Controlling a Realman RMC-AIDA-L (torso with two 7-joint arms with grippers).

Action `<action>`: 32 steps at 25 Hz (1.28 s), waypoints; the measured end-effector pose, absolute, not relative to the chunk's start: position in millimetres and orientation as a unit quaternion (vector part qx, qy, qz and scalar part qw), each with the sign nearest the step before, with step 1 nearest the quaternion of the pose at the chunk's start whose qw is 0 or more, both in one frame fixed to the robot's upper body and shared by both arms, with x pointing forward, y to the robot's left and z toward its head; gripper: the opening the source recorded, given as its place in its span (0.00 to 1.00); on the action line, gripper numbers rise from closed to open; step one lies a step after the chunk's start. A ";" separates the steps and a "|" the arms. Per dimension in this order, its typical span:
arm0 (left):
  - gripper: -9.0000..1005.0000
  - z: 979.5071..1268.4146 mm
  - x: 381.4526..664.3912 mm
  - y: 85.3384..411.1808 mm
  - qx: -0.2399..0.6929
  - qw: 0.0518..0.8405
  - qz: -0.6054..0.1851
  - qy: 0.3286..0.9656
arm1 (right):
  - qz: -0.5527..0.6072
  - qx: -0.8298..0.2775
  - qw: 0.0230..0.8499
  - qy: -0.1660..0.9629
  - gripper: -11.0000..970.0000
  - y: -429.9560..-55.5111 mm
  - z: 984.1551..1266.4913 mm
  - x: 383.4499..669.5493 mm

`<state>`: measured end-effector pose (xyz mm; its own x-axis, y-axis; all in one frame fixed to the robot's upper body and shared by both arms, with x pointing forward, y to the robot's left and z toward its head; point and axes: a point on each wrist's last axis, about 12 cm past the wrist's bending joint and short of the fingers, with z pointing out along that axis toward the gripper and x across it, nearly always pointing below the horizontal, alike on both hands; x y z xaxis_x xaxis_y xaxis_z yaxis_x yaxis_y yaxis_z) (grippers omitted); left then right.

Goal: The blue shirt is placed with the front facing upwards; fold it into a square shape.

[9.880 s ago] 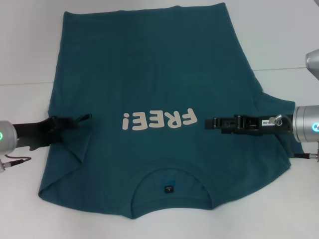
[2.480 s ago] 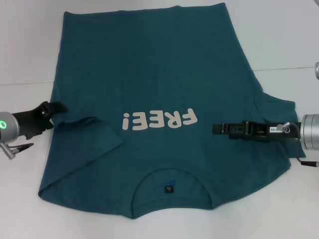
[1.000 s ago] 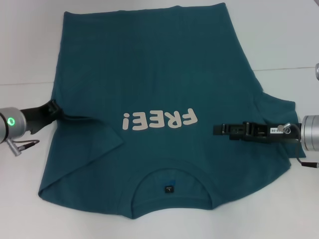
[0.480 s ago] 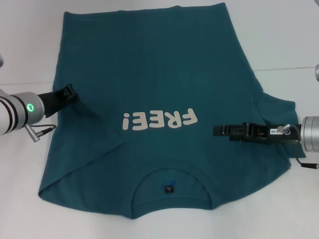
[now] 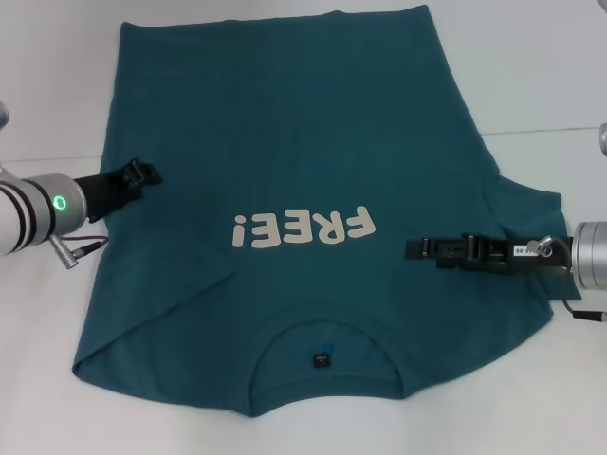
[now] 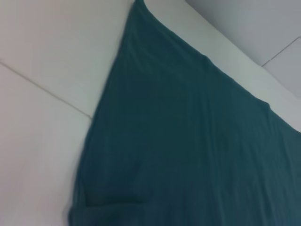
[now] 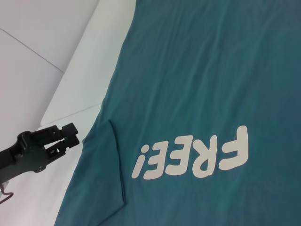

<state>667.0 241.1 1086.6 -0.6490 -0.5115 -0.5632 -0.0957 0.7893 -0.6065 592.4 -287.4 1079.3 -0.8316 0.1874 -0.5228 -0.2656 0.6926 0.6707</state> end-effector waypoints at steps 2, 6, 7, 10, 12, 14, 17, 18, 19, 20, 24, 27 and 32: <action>0.33 1089.5 666.5 239.9 -0.166 0.377 -0.283 0.866 | 0.391 -0.023 0.290 0.873 0.74 -287.4 1079.2 592.4; 0.41 1099.7 657.2 241.4 -0.119 0.352 -0.327 0.869 | 0.388 -0.019 0.294 0.874 0.74 -288.9 1079.1 593.3; 0.43 1105.9 648.9 246.7 -0.087 0.342 -0.347 0.869 | 0.385 -0.013 0.300 0.873 0.74 -291.2 1080.0 594.7; 0.51 1111.2 636.7 252.7 -0.046 0.331 -0.366 0.869 | 0.384 -0.010 0.307 0.871 0.74 -293.6 1081.8 596.1; 0.59 1114.0 618.6 258.9 0.017 0.323 -0.381 0.866 | 0.382 -0.010 0.317 0.868 0.74 -296.2 1083.4 597.1; 0.67 1113.7 599.8 264.1 0.082 0.324 -0.393 0.857 | 0.381 -0.014 0.328 0.864 0.74 -298.9 1084.5 597.4; 0.80 1104.0 558.6 273.1 0.179 0.356 -0.425 0.813 | 0.389 -0.011 0.338 0.857 0.74 -301.0 1084.7 595.6; 0.80 1104.0 558.6 273.1 0.179 0.356 -0.425 0.813 | 0.389 -0.011 0.338 0.857 0.74 -301.0 1084.7 595.6; 0.80 1101.7 550.0 274.2 0.195 0.368 -0.433 0.800 | 0.391 -0.013 0.338 0.856 0.74 -300.8 1085.2 595.1; 0.80 1100.1 545.0 274.9 0.204 0.375 -0.435 0.793 | 0.392 -0.016 0.338 0.855 0.74 -300.7 1085.5 594.3; 0.80 1092.9 522.1 274.3 0.230 0.394 -0.458 0.763 | 0.403 -0.034 0.335 0.851 0.74 -303.1 1090.5 592.0; 0.80 1087.2 512.2 272.5 0.223 0.385 -0.473 0.760 | 0.418 -0.055 0.328 0.845 0.74 -310.7 1100.6 589.2; 0.80 1082.7 509.1 272.2 0.189 0.373 -0.493 0.762 | 0.424 -0.033 0.332 0.842 0.74 -331.8 1111.2 587.3</action>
